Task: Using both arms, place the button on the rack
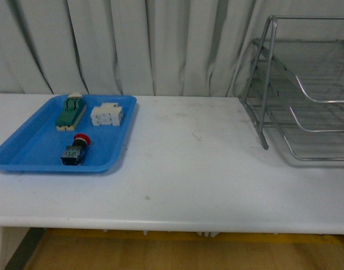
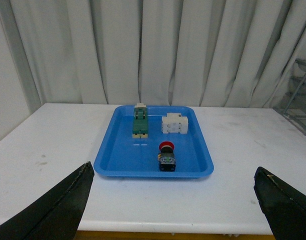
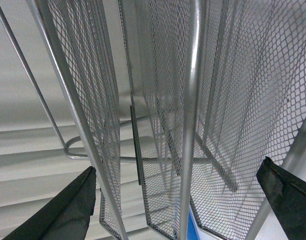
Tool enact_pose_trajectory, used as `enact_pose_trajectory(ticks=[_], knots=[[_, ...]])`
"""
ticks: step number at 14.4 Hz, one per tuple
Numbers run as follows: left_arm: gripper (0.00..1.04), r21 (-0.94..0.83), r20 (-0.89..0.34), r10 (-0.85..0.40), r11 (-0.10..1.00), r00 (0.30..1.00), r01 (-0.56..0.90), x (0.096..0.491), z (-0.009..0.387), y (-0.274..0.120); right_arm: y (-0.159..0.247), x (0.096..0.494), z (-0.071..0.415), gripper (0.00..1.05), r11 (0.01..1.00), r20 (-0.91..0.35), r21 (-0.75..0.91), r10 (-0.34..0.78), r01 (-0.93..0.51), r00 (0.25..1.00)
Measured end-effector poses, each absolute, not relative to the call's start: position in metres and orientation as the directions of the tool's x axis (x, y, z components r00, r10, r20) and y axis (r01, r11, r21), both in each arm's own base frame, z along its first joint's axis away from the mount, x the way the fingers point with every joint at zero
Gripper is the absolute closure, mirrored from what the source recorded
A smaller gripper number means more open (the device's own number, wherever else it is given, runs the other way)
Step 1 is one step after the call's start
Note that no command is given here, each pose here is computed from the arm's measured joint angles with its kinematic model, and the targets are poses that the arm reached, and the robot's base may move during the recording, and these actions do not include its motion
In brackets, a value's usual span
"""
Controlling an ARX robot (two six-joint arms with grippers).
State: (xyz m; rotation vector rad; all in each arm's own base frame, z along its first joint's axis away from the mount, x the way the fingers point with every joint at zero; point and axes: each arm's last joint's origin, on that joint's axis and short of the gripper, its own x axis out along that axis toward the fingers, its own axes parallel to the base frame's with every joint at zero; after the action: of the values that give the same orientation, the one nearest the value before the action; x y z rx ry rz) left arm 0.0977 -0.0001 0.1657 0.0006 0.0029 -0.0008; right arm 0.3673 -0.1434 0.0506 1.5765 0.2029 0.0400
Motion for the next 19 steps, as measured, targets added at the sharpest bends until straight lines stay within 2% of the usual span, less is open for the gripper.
enact_pose_trajectory(ticks=[6,13,14,15,19], knots=[[0.07,0.001,-0.003,-0.001,1.000,1.000,0.001,0.098,0.166,0.000,-0.140,0.373,0.037,0.06,0.020,-0.121,0.993,0.164,0.119,0.979],[0.07,0.001,-0.003,-0.001,1.000,1.000,0.001,0.098,0.166,0.000,-0.141,0.395,0.043,0.07,0.066,-0.080,0.995,0.171,0.070,0.982],[0.07,0.001,-0.003,-0.001,1.000,1.000,0.001,0.098,0.166,0.000,-0.142,0.399,0.042,0.13,0.068,-0.087,0.995,0.170,0.076,0.982],[0.07,0.001,-0.003,-0.001,1.000,1.000,0.001,0.098,0.166,0.000,-0.142,0.404,0.044,0.28,0.085,-0.080,0.994,0.174,0.065,0.981],[0.07,0.001,-0.003,-0.001,1.000,1.000,0.001,0.098,0.166,0.000,-0.144,0.407,0.044,0.73,0.111,-0.056,0.993,0.172,0.038,0.983]])
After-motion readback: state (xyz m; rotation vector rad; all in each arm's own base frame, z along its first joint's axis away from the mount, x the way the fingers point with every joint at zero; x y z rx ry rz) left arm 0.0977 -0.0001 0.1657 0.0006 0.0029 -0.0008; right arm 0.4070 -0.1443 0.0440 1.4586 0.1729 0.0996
